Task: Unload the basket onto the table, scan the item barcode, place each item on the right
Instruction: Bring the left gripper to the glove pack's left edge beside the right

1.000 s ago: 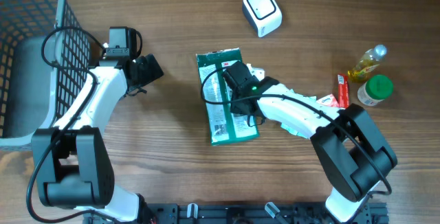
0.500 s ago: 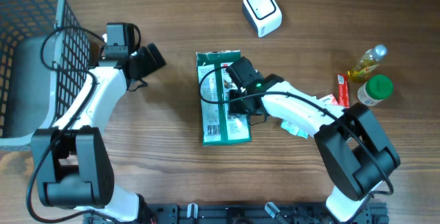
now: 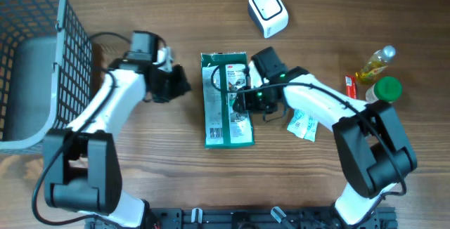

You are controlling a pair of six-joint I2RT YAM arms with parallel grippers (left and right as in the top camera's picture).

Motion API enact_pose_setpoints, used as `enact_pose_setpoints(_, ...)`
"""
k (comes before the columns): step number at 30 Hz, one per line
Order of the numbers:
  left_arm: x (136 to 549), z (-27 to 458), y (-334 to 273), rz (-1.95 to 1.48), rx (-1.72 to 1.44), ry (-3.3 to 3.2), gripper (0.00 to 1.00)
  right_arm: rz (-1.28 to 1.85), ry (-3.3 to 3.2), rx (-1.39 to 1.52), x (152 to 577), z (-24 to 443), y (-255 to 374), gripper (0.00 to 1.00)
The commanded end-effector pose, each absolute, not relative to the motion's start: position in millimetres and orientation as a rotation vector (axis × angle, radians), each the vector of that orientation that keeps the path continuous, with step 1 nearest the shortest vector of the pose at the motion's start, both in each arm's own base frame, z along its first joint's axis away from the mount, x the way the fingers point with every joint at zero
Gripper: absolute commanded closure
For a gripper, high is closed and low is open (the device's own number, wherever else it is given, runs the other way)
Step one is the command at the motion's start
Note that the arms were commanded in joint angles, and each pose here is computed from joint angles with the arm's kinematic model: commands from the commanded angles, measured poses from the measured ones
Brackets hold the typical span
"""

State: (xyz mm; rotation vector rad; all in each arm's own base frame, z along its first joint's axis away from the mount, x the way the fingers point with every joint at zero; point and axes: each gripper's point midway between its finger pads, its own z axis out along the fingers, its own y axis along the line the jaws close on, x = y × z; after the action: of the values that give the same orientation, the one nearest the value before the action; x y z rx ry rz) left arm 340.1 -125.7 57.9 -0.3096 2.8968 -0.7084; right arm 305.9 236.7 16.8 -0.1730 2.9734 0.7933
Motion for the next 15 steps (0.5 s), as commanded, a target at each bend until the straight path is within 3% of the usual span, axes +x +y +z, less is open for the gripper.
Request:
enact_pose_setpoints(1, 316, 51, -160, -0.760, -0.093, 2.937, 0.96, 0.908, 2.984, -0.191, 301, 15, 232, 0.47)
enact_pose_setpoints(15, 305, 0, -175, -0.666, -0.029, 3.057, 0.96, 1.007, 2.953, -0.218, 293, 7, 233, 0.45)
